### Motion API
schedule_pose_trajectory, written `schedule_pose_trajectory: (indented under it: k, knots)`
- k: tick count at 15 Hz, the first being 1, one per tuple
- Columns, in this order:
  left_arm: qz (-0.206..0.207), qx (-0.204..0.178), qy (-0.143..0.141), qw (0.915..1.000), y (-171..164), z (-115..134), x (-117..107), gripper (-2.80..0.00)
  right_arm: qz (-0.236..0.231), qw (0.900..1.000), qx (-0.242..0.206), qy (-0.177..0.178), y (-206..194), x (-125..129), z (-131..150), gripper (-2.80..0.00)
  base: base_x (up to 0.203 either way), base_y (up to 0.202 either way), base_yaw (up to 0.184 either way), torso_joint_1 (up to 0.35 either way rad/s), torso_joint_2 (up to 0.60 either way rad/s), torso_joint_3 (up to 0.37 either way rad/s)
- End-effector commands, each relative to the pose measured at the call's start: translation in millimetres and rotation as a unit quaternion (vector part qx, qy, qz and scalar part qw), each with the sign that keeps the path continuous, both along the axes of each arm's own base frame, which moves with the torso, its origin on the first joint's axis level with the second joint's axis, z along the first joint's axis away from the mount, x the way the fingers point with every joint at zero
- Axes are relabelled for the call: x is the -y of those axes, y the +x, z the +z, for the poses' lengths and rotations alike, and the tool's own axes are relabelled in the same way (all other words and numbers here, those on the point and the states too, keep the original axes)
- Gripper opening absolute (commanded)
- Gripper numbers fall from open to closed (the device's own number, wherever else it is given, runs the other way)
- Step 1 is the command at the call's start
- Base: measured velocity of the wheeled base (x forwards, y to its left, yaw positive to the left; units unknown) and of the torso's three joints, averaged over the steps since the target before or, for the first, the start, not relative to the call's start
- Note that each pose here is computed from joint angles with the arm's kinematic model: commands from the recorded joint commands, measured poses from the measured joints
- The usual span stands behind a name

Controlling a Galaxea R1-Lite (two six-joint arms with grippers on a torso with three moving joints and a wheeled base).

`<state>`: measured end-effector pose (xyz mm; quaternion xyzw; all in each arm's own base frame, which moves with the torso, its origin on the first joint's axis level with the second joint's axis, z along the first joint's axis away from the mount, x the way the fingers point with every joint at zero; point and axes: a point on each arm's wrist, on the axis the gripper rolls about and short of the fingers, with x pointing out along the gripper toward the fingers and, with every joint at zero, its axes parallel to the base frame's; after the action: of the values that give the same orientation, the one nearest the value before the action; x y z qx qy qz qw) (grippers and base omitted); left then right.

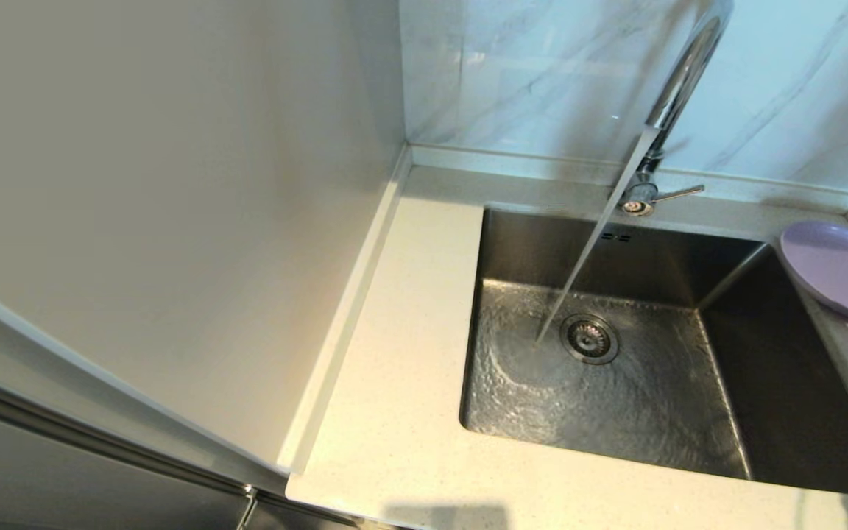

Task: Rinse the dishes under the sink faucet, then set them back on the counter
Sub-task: Place the bowl on the table, then pick up the plate

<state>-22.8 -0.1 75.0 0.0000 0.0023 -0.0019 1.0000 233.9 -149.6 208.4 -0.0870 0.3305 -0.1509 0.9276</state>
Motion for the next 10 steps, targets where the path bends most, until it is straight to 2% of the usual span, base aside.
schedule_pose_trajectory:
  k: [1,2,5,10]
  knots:
    - [0.000,0.000,0.000,1.0000,0.0,0.0,0.0,-2.80,0.023,1.000,0.018,0.005,-3.7,-2.2,6.0,0.00,0.000,0.000,0.000,0.000,0.00,0.000]
    - [0.000,0.000,0.000,1.0000,0.0,0.0,0.0,-2.80,0.056,0.998,0.028,0.010,-2.1,-3.2,7.9,0.00,0.000,0.000,0.000,0.000,0.00,0.000]
    - [0.000,0.000,0.000,1.0000,0.0,0.0,0.0,-2.80,0.117,0.992,0.036,-0.019,13.0,-10.8,16.4,0.00,0.000,0.000,0.000,0.000,0.00,0.000]
    - [0.000,0.000,0.000,1.0000,0.0,0.0,0.0,-2.80,0.159,0.986,0.025,-0.038,47.8,-21.5,9.6,0.00,0.000,0.000,0.000,0.000,0.00,0.000]
